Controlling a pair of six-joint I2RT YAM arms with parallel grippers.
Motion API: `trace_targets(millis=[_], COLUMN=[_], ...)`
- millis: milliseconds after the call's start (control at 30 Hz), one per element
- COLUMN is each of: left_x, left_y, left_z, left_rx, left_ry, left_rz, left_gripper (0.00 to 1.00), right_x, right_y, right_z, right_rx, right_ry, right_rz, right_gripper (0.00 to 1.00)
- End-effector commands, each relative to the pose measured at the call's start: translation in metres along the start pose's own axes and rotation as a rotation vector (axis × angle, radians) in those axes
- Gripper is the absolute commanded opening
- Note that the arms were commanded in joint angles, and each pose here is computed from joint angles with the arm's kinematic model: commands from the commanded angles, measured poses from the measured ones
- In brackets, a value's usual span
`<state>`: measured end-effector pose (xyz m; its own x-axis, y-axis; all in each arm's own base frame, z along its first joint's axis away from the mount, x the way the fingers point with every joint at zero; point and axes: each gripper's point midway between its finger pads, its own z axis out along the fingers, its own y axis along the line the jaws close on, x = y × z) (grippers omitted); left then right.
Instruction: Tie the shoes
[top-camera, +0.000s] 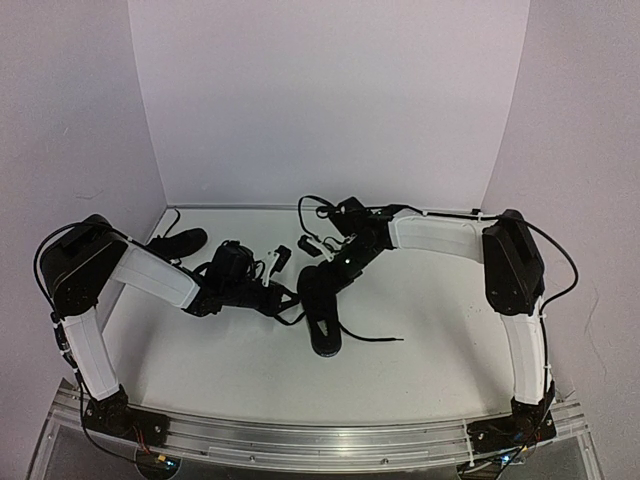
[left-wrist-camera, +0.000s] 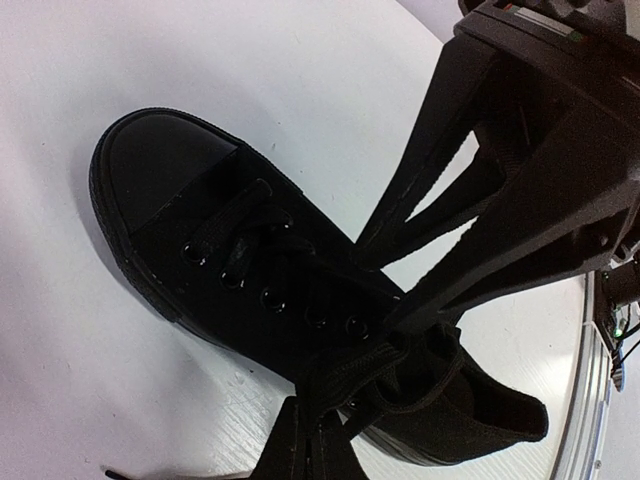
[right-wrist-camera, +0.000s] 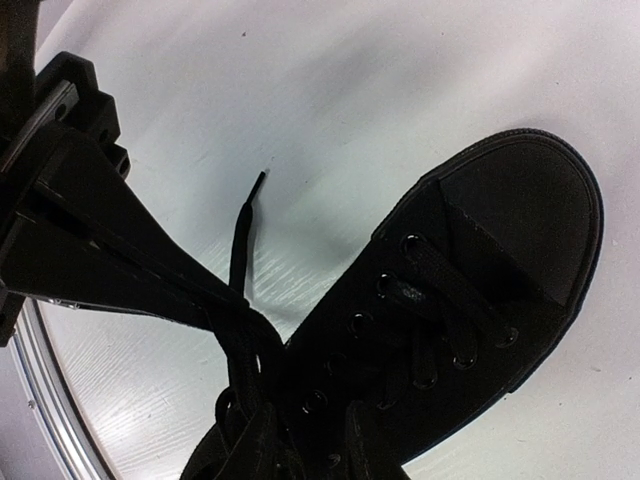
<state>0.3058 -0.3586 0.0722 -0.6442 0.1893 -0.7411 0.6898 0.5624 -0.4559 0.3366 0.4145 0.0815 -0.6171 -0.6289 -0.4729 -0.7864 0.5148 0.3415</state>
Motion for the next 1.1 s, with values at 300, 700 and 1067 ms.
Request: trace_targets(millis=[300, 700, 1067], left_x=[-0.006, -0.005, -0.007], left_y=[-0.002, -0.001, -0.002], left_z=[-0.002, -0.002, -0.002], left_rx=[0.015, 0.014, 0.014], left_ry=[-0.03, -0.026, -0.026], left_rz=[0.027, 0.026, 0.029], left_gripper=[0.0, 0.0, 0.0], right_x=[0.016, 0.024, 0.027], right_y=[-0.002, 0.002, -0.002], right_z=[0.009, 0.014, 0.014], right_rx=[0.032, 0.042, 0.066], right_ry=[0.061, 0.093, 0.105], right_rz=[-0.027, -0.05, -0.051], right_gripper=[0.21, 0.2, 0.0])
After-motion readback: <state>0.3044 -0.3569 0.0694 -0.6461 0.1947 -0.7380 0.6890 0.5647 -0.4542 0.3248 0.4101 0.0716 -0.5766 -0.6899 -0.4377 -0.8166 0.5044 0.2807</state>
